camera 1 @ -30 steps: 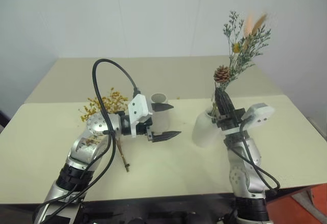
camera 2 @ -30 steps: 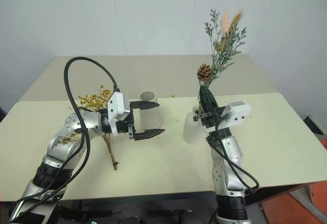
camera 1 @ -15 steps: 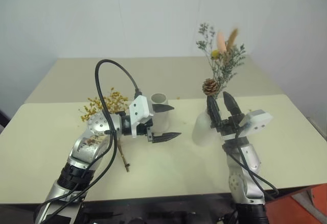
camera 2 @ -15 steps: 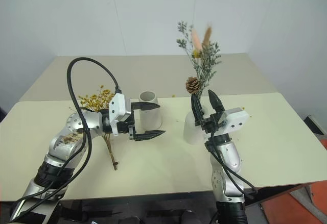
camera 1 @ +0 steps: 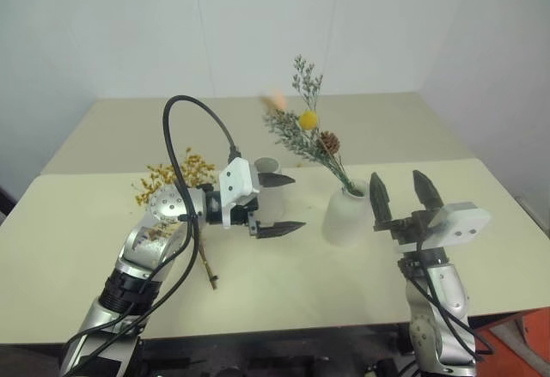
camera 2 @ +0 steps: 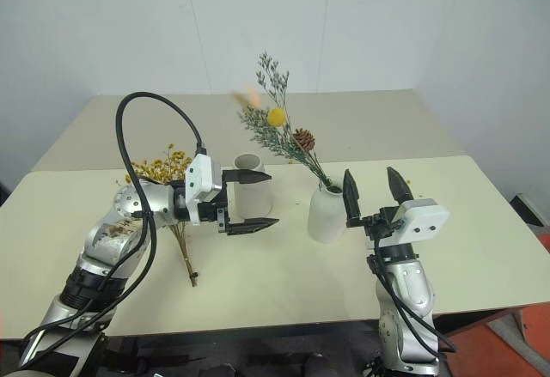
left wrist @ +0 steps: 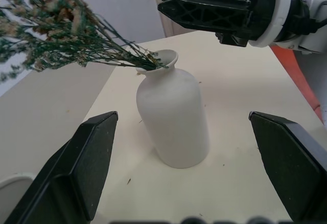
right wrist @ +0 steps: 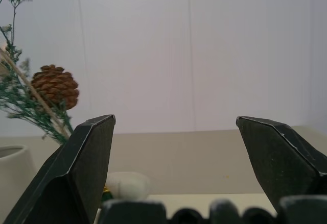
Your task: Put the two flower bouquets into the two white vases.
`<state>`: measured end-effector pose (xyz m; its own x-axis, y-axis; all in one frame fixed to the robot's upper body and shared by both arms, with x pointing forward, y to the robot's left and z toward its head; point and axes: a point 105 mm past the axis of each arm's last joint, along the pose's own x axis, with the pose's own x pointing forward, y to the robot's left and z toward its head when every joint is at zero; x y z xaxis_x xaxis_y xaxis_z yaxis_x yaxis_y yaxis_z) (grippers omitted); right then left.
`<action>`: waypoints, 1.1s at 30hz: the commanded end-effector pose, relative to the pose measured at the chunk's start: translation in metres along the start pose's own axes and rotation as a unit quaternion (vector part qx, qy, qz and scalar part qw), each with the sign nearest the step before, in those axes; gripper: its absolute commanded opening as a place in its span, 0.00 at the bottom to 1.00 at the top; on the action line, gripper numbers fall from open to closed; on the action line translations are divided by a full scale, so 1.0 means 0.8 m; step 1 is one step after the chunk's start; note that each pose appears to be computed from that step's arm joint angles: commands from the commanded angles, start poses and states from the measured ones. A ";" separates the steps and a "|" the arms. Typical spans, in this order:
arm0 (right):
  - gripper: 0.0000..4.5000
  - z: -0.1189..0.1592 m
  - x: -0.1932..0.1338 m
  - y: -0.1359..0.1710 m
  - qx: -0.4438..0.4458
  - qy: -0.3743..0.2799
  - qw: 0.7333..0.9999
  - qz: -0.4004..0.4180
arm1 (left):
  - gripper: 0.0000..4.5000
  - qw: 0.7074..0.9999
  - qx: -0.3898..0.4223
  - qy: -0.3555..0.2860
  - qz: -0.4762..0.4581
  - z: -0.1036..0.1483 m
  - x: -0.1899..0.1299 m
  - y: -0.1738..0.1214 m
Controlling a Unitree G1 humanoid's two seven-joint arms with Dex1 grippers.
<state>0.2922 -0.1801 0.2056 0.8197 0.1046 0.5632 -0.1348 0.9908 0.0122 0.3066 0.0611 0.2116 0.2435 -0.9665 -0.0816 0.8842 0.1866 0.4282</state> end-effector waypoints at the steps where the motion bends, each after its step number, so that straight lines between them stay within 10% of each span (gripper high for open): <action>1: 0.99 0.021 0.000 -0.004 -0.012 -0.024 1.000 -0.006 | 1.00 1.000 0.021 -0.014 -0.005 0.012 0.002 0.001; 33: 0.99 0.027 -0.011 -0.013 -0.036 -0.016 0.999 -0.018 | 1.00 0.994 0.021 -0.032 0.106 0.027 0.080 0.069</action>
<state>0.2828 -0.1929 0.2028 0.8404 0.0735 0.5369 -0.0754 0.9970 -0.0184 0.3689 0.0138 0.2233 0.4390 -0.8984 -0.0113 0.8199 0.3955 0.4139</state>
